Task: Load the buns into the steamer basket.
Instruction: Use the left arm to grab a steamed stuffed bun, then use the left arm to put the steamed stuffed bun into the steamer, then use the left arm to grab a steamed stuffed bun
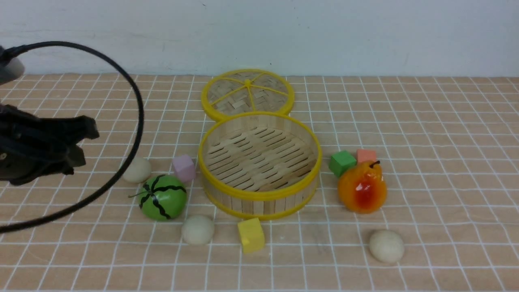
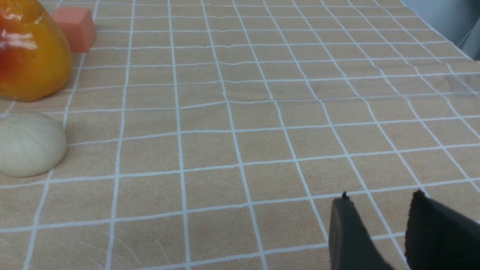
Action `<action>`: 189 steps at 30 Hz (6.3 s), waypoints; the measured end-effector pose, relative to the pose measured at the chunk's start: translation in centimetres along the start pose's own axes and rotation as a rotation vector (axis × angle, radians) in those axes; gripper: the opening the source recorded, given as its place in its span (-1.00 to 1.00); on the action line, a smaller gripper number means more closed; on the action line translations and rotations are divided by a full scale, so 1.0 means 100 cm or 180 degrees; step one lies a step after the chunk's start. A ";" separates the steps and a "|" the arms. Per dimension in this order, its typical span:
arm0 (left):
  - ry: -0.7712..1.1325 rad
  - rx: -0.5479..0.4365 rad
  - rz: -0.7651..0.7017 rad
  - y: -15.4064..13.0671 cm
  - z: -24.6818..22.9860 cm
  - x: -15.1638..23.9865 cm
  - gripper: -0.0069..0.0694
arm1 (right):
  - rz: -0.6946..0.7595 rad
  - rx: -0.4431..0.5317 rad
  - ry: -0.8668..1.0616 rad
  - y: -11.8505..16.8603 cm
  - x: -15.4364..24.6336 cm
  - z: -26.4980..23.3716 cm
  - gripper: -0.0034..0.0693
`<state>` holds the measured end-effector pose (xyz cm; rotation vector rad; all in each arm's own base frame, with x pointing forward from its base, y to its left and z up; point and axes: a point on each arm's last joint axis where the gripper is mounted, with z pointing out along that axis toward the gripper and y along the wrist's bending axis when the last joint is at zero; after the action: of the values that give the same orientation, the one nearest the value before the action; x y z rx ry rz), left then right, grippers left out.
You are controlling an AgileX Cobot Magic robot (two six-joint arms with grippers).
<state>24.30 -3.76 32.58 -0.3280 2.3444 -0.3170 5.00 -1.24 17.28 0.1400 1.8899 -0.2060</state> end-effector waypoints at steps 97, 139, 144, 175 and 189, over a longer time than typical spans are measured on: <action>0.0325 0.0601 0.1541 -0.143 0.175 -0.018 0.52 | 0.0000 0.0000 0.0000 0.000 0.000 0.000 -0.24; 0.1357 0.0160 0.1393 -0.083 0.158 0.059 -0.37 | 0.0000 0.0000 0.0000 0.000 0.000 0.000 -0.24; 0.1260 0.0156 0.1408 -0.083 0.167 0.060 -0.27 | 0.0000 0.0000 0.0000 0.000 0.000 0.000 -0.24; 0.1527 0.0082 0.1569 -0.109 0.159 0.023 -0.85 | 0.0000 0.0000 0.0000 0.000 0.000 0.000 -0.24; 0.1818 -0.0051 0.1609 -0.103 0.155 0.030 -0.41 | 0.0000 0.0000 0.0000 0.000 0.000 0.000 -0.24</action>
<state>34.63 -16.43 23.11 0.4046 2.8761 -0.1529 5.00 -1.24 17.28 0.1400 1.8899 -0.2060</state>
